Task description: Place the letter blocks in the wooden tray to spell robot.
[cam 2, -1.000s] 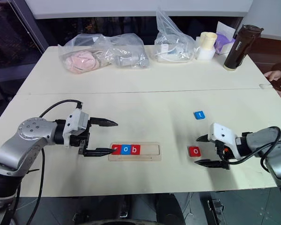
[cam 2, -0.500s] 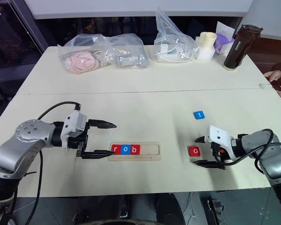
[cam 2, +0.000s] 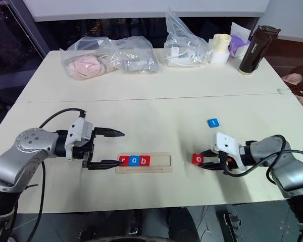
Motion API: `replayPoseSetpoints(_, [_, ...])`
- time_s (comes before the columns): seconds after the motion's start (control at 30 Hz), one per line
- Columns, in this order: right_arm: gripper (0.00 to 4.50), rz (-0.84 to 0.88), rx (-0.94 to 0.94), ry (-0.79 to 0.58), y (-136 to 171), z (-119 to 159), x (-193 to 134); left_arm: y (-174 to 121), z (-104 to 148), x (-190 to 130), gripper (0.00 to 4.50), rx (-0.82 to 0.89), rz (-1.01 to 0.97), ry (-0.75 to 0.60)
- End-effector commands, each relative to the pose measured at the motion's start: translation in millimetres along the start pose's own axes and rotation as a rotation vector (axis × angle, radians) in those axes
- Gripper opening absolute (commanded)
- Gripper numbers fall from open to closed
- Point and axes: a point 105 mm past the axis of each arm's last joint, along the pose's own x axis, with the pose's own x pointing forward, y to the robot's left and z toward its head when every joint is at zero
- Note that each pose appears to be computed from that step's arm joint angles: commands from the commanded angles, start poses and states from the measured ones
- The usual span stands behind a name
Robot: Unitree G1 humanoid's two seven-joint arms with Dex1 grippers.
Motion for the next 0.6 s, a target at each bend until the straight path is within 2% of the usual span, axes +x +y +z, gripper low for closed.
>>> replayPoseSetpoints(0.03, [1.11, 0.036, -0.082, -0.069, 6.0, 40.3, 8.3, 0.5, 9.6, -2.4, 4.50, 0.047, 0.005, -0.017])
replayPoseSetpoints(0.13, [1.11, 0.060, -0.115, -0.052, 11.0, 46.7, 22.5, 0.7, 9.8, -1.8, 4.50, 0.046, 0.008, -0.021])
replayPoseSetpoints(0.3, [1.11, 0.093, -0.143, -0.027, 22.0, 42.3, 59.3, -0.3, 10.6, -0.8, 4.50, 0.046, 0.014, -0.023])
replayPoseSetpoints(0.6, [1.11, 0.107, -0.154, -0.020, 29.1, 41.0, 80.6, -3.2, 11.7, 0.4, 4.50, 0.042, 0.021, -0.024])
